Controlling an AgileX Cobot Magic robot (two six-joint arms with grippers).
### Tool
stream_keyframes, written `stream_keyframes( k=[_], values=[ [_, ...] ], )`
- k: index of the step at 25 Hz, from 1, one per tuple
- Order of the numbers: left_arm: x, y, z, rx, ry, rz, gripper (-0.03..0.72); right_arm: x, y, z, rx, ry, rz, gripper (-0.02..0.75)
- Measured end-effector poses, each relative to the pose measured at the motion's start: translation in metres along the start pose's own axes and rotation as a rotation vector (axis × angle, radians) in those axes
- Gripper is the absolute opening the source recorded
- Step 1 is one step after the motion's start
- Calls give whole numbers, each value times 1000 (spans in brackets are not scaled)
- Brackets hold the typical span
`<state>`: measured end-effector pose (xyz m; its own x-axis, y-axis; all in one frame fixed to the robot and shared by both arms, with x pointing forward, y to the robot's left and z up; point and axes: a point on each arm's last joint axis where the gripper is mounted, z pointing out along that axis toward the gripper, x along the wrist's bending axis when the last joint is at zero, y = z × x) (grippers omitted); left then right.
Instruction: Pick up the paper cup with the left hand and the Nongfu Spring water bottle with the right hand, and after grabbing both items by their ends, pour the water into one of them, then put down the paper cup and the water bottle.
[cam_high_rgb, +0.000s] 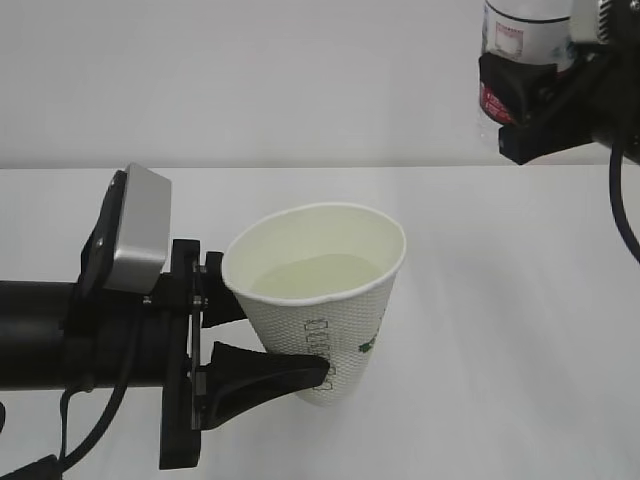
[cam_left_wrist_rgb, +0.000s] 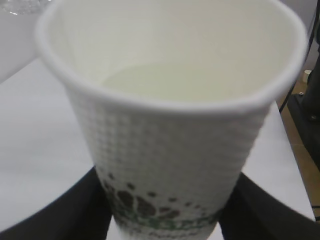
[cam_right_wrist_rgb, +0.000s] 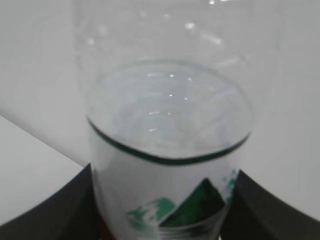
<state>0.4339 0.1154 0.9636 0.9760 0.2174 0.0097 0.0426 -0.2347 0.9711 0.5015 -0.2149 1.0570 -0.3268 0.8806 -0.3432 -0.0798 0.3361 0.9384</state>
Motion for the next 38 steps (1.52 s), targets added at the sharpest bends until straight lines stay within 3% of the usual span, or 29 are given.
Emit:
stream_keyframes(
  k=[18, 31, 38],
  values=[
    [0, 0, 0, 2, 1, 0, 438, -3, -38, 23, 104, -126, 64, 450],
    [1, -1, 0, 16, 15, -3, 438, -52, -59, 16, 159, -317, 100, 450],
    [3, -1, 0, 8, 31, -16, 438, -52, -60, 17, 144, -306, 178, 450]
  ],
)
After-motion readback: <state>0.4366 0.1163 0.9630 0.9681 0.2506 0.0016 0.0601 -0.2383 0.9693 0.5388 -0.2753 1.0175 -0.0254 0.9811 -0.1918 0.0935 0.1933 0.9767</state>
